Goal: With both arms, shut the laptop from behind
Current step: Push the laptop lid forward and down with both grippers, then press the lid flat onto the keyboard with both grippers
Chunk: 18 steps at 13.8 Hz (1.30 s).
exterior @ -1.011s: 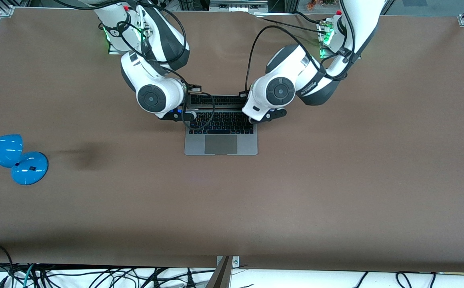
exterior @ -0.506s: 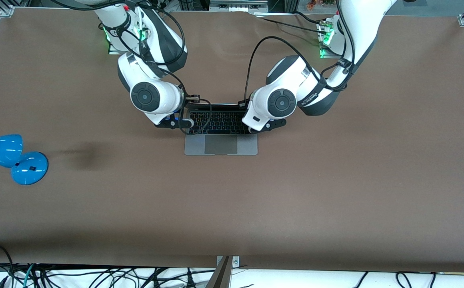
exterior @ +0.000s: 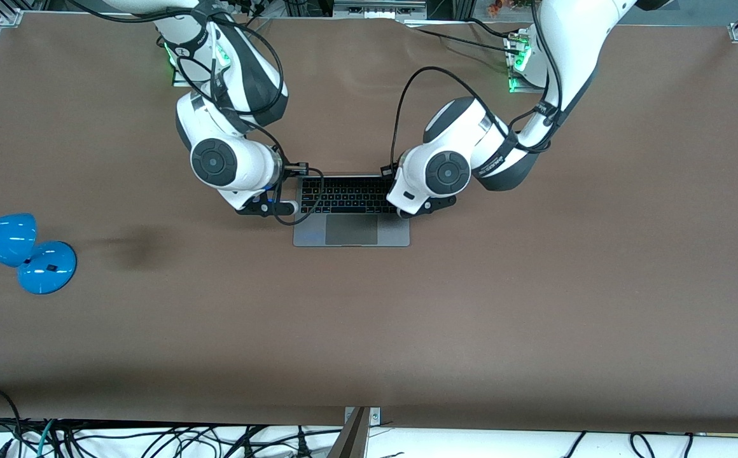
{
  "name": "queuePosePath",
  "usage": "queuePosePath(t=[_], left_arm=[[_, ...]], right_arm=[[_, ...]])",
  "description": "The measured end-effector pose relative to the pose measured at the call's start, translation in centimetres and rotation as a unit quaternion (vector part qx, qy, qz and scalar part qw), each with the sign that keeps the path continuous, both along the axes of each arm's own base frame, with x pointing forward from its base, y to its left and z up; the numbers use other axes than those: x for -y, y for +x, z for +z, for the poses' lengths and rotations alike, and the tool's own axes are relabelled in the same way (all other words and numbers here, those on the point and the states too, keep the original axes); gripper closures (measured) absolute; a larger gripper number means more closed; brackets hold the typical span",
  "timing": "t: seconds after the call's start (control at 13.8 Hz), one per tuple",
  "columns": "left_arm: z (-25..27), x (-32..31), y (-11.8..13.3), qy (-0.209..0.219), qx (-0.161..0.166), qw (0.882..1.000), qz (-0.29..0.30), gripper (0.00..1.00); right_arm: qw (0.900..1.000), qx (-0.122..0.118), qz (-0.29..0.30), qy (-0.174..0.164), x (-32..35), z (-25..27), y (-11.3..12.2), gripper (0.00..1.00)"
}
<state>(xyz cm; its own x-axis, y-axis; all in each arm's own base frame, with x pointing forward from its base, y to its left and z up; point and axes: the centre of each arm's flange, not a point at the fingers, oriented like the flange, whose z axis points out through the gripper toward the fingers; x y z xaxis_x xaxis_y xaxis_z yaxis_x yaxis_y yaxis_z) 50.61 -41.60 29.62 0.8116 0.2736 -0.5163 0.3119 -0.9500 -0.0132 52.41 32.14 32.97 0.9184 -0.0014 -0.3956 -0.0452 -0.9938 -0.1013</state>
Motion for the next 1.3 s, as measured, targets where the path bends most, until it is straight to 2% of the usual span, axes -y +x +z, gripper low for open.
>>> queuePosePath(t=[0.58, 0.79, 1.01, 1.3], left_arm=[[-1.6, -0.4, 1.2, 0.001, 0.001, 1.000, 0.007, 0.99], [-2.1, -0.5, 2.1, -0.004, 0.009, 1.000, 0.016, 0.99], [-3.4, -0.7, 2.6, 0.000, 0.018, 1.000, 0.015, 0.99], [-5.4, -0.6, 3.1, -0.003, 0.029, 0.999, 0.019, 0.99]], right_arm=[[1.000, 0.025, 0.000, 0.018, -0.3, -0.9, 2.8, 0.99], [0.999, 0.045, -0.002, 0.029, -0.8, -1.5, 4.2, 0.99], [0.997, 0.064, 0.016, 0.043, -0.7, -2.9, 5.1, 0.99], [0.995, 0.073, 0.041, 0.049, 0.5, -4.9, 6.1, 0.99]])
